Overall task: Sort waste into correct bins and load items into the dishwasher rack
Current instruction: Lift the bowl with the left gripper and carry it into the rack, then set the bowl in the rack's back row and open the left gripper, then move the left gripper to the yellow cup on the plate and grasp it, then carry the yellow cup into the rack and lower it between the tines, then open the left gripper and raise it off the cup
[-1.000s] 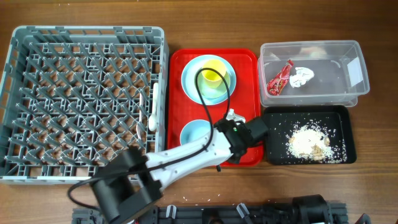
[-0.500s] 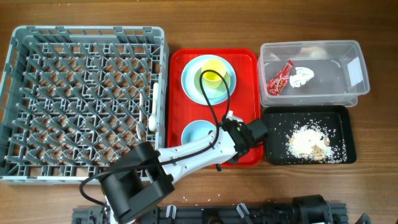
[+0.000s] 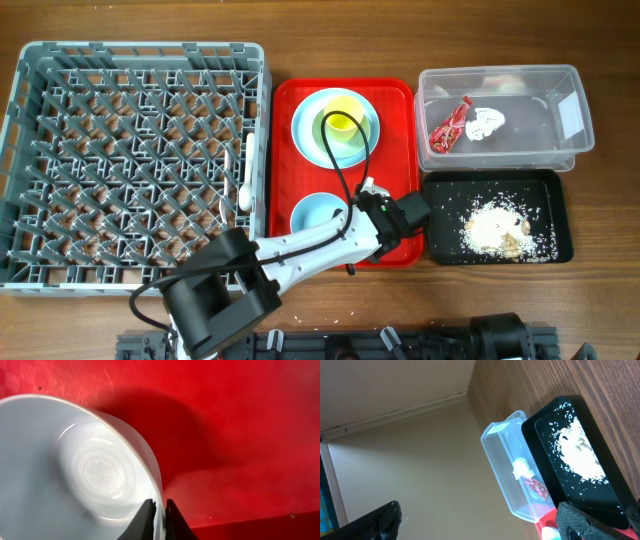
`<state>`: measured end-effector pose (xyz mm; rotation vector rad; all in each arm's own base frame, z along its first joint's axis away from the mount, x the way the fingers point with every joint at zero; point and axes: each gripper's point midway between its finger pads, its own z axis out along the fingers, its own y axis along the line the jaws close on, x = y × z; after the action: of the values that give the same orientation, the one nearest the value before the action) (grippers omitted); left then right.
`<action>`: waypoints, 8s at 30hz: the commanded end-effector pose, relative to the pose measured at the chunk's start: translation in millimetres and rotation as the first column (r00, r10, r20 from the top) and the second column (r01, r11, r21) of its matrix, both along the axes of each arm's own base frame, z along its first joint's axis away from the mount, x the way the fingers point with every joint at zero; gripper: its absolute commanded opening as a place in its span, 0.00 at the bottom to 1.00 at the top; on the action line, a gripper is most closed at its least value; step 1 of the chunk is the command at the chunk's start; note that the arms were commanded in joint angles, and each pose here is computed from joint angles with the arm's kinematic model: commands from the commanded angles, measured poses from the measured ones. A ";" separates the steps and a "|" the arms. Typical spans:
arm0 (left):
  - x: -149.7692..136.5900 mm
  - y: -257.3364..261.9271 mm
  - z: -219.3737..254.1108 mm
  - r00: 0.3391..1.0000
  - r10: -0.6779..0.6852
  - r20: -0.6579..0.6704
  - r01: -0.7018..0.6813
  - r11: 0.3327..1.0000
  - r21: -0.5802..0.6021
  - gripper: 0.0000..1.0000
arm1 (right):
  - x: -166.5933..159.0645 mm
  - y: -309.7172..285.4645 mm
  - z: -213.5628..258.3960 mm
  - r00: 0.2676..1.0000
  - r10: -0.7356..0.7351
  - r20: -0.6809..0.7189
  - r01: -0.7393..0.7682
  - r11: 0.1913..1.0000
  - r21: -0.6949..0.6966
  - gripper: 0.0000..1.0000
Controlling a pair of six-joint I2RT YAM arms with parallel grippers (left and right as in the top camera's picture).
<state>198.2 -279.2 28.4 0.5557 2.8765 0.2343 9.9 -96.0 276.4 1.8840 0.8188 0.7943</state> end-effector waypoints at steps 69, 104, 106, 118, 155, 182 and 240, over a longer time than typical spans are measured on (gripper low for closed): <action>248.8 269.9 172.3 0.823 0.549 -0.143 -0.480 0.540 -0.692 0.11 | -1.1 -1.5 -0.3 1.000 -0.012 0.008 0.012 1.000 0.002 1.00; 217.0 115.8 234.2 0.902 0.387 0.193 -0.213 0.786 -0.580 0.46 | -1.1 -1.5 -0.3 1.000 -0.012 0.008 0.012 1.000 0.002 0.99; 210.0 81.4 225.9 0.929 0.312 0.198 -0.151 0.809 -0.568 0.47 | -1.1 -1.5 -0.3 1.000 -0.012 0.008 0.012 1.000 0.002 1.00; 217.3 -32.9 94.0 0.981 0.120 0.152 -0.041 0.897 -0.440 0.38 | -1.1 -1.5 -0.3 1.000 -0.012 0.008 0.012 1.000 0.002 1.00; 64.3 151.2 271.8 0.983 0.125 -0.138 -0.183 0.513 -0.838 0.04 | -1.1 -1.5 -0.3 1.000 -0.012 0.008 0.012 1.000 0.002 1.00; 77.6 295.3 87.8 0.750 0.394 -0.532 -0.598 0.057 -0.800 0.20 | -1.1 -1.5 -0.3 1.000 -0.012 0.008 0.012 1.000 0.002 1.00; 77.9 276.2 88.8 0.672 0.712 -0.204 -0.727 0.581 -0.366 0.04 | -1.1 -1.5 -0.3 1.000 -0.012 0.008 0.012 1.000 0.002 1.00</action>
<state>260.0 -6.7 115.6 -0.7474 2.9406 -0.3109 10.1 -96.0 275.9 1.8850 0.8202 0.7921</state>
